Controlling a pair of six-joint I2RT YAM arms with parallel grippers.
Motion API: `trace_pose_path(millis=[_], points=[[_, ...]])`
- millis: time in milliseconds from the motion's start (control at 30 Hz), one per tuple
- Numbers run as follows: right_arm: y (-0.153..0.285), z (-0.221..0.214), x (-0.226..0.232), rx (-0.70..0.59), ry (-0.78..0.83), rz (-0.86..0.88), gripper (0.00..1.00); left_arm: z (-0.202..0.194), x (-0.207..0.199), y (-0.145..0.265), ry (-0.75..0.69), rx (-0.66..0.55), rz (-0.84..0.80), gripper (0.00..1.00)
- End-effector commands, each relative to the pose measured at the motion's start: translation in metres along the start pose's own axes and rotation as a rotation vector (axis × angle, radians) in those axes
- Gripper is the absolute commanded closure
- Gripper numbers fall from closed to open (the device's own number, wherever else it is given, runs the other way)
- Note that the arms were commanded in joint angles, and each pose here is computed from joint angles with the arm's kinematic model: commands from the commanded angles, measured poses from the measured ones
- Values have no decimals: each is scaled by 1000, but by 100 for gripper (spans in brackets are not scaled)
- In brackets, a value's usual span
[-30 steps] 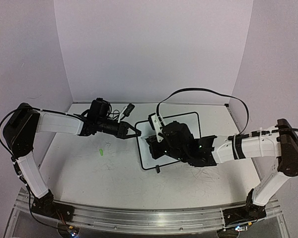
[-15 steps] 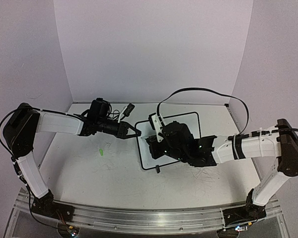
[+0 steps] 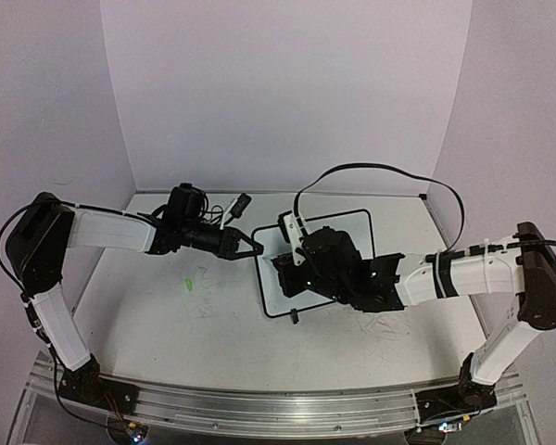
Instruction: Write a sentence on the whiteboard
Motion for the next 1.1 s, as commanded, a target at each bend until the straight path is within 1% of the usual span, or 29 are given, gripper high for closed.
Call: trace_pose_path(millis=[0,1067], points=[[2,-1,2,-7,-17,1,100,11,-12,3,-10,-14,-40,100],[5,-32,8,56,-43,9,100,12,-16,5,-19,-19,-44,100]])
Point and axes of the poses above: each gripper's point midway between its finger pads, its own y axis back along the fingers, its own x axis along the line the jaws close on, z = x × y, the point moved 5 cm from there along y, back along the fingers, and after that the axes turned 1 degree about y, right-handed, at the moved point
